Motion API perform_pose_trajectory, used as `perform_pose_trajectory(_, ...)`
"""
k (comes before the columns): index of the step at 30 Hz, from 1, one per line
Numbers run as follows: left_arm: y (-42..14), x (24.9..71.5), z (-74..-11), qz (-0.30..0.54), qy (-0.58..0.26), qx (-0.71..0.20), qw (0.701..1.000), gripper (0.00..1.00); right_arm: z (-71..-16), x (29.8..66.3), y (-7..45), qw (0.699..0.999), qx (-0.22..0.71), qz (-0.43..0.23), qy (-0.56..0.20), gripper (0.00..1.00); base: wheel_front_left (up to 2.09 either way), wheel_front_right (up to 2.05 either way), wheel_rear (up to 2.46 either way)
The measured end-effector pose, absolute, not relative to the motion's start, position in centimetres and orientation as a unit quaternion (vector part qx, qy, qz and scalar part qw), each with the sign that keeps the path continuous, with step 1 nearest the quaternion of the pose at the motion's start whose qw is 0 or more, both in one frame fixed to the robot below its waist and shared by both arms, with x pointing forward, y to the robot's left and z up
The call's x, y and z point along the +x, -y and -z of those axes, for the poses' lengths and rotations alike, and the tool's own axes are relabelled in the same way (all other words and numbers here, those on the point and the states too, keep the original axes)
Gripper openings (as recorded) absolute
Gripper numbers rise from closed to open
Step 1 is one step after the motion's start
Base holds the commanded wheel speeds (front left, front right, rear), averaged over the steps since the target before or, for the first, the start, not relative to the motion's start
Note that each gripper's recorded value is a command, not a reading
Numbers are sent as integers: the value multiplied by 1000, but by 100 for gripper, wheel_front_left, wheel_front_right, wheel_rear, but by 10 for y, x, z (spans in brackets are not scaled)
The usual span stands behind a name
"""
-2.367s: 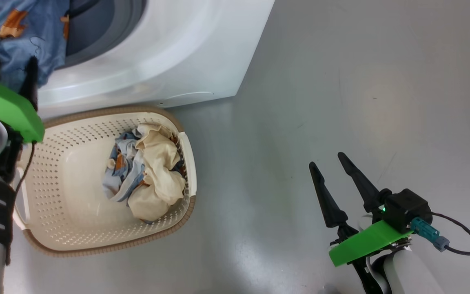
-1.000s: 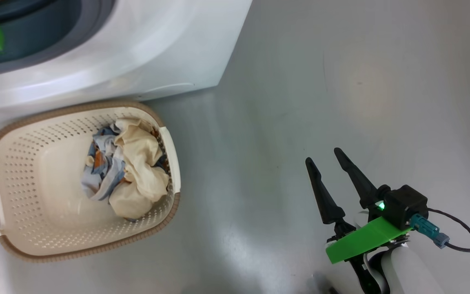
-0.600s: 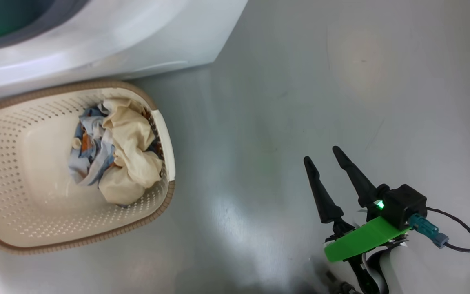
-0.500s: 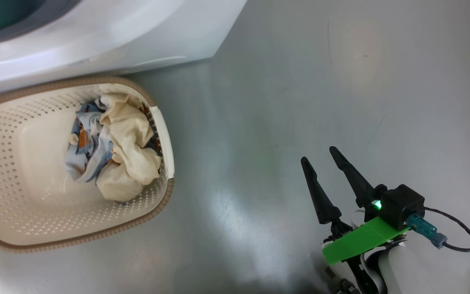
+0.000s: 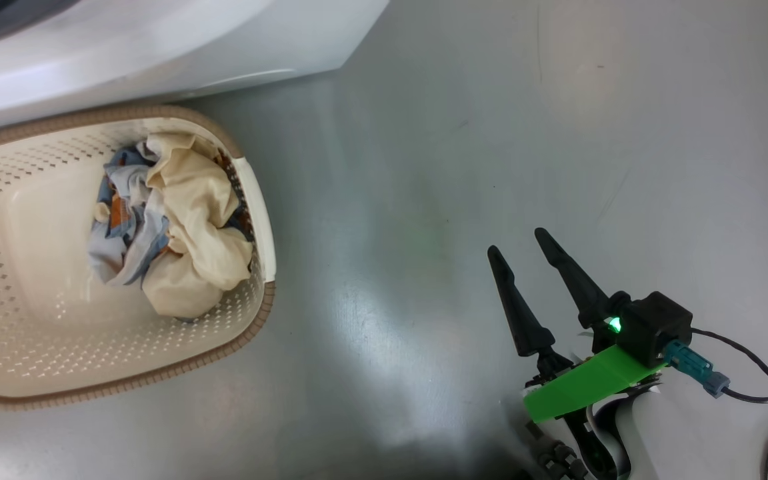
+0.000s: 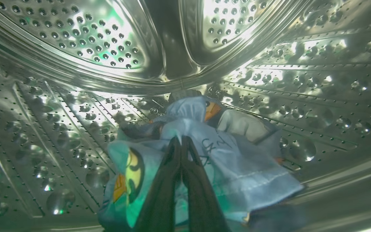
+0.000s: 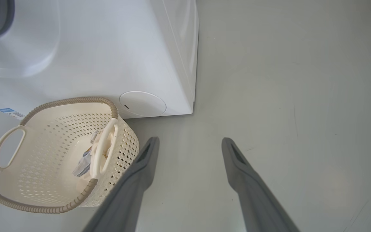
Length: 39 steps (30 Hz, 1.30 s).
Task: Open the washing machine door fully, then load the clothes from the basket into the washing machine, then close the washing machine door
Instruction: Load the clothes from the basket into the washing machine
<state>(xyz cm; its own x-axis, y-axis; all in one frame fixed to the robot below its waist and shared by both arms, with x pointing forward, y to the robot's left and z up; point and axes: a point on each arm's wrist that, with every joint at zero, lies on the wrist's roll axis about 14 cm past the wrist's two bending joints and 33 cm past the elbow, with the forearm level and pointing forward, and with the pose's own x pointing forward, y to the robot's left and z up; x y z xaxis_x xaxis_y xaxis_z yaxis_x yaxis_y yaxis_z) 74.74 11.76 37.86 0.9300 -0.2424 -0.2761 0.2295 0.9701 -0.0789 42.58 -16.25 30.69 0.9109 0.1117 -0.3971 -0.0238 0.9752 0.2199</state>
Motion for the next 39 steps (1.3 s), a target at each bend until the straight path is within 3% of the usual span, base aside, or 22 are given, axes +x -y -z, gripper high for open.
perform_pose_trajectory(6,-117,746,-375,120,-149,-30,981,0,-306,425,163,971,113,-31,-210,100,0,0,0)
perform_pose_trajectory(7,-118,746,-377,120,-145,-31,982,7,-307,425,163,971,113,-31,-209,100,0,0,0)
perform_pose_trajectory(9,-118,747,-384,119,-130,-35,984,100,-308,426,163,971,113,-31,-207,100,0,0,0)
perform_pose_trajectory(22,-121,724,-412,118,-100,-31,987,100,-339,439,163,979,113,-36,-163,100,0,0,0)
perform_pose_trajectory(39,-133,644,-443,107,-79,-62,989,100,-390,437,150,986,110,-58,-107,100,0,0,0)
